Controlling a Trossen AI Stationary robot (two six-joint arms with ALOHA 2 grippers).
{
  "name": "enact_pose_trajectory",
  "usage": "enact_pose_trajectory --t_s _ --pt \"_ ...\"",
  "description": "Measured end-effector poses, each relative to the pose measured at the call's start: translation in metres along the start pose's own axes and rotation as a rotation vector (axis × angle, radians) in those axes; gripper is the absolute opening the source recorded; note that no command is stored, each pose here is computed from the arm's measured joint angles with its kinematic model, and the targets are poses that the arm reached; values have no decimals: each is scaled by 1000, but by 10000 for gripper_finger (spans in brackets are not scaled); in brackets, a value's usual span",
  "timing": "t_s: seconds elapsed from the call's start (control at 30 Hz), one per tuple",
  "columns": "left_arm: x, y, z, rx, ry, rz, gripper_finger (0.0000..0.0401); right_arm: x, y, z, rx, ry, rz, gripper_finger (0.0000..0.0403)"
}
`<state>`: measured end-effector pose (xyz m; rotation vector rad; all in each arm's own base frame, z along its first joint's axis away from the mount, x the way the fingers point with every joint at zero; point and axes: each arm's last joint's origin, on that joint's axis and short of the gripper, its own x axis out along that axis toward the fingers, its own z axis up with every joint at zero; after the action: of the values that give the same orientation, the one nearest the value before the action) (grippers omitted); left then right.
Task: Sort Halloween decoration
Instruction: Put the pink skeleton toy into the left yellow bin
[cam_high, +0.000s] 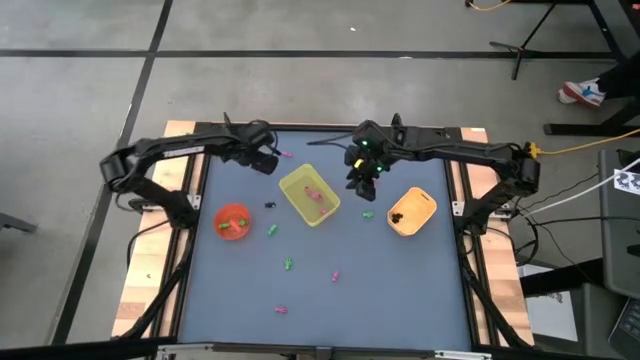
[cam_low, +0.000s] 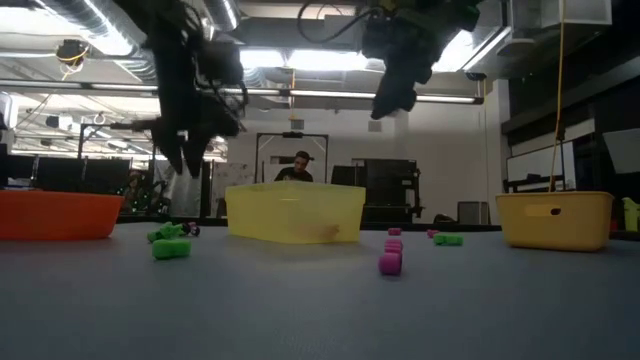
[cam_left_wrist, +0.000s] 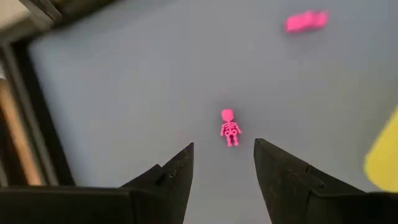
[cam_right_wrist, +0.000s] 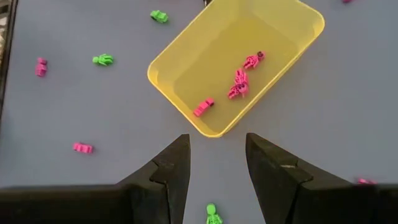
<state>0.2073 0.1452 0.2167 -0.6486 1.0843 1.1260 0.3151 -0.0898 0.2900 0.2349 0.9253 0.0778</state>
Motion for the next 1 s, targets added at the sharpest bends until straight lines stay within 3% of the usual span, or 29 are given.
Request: enact_pose_trajectory --t_s 0.4,0.83,1.0 --pt "85 -16 10 39 183 -4 151 17 -6 -15 8 18 -48 154" --pt "95 -13 11 21 230 -11 149 17 -8 -13 -3 -5 -80 154" --pt "96 -13 10 20 236 -18 122 17 -8 -13 -3 -5 -80 154"
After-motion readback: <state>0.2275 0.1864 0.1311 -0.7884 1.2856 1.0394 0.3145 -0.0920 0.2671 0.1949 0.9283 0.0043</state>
